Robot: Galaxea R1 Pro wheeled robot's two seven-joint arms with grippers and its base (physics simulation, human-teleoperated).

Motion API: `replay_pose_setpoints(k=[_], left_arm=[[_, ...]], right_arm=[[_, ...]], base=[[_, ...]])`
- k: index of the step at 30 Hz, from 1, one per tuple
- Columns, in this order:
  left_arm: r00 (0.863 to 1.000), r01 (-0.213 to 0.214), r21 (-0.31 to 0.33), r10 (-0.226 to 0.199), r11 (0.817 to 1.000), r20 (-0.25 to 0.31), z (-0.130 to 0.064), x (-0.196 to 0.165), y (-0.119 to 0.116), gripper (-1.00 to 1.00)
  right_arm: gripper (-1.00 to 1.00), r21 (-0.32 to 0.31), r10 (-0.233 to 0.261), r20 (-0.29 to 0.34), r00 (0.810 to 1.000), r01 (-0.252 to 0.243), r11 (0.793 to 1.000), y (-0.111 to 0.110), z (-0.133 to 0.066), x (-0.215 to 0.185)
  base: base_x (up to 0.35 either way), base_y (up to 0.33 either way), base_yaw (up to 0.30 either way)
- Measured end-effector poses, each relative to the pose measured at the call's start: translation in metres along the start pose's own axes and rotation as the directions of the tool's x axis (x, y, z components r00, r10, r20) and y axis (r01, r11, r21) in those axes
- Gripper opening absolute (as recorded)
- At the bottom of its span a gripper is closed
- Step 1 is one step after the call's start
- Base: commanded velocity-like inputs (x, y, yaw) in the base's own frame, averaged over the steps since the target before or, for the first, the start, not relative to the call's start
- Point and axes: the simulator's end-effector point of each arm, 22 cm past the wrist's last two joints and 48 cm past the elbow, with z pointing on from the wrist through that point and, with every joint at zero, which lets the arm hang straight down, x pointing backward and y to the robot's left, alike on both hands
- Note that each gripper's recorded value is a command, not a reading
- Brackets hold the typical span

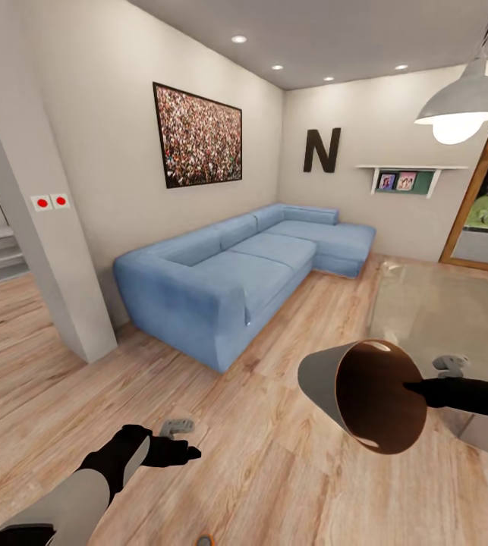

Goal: Put the three can of soda from the living room inside the tash can in the kitchen.

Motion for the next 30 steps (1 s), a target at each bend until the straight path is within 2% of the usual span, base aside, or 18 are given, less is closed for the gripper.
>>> replay_pose_setpoints(k=[30], left_arm=[[1.000, -0.016, -0.002, 0.016, 1.000, 0.011, 0.047, 0.024, 0.017, 1.00]], right_arm=[[-1.00, -0.016, 0.001, 0.003, 1.000, -0.001, 1.000, -0.004, 0.032, 0.044]], base=[[0.000, 0.000, 0.000]])
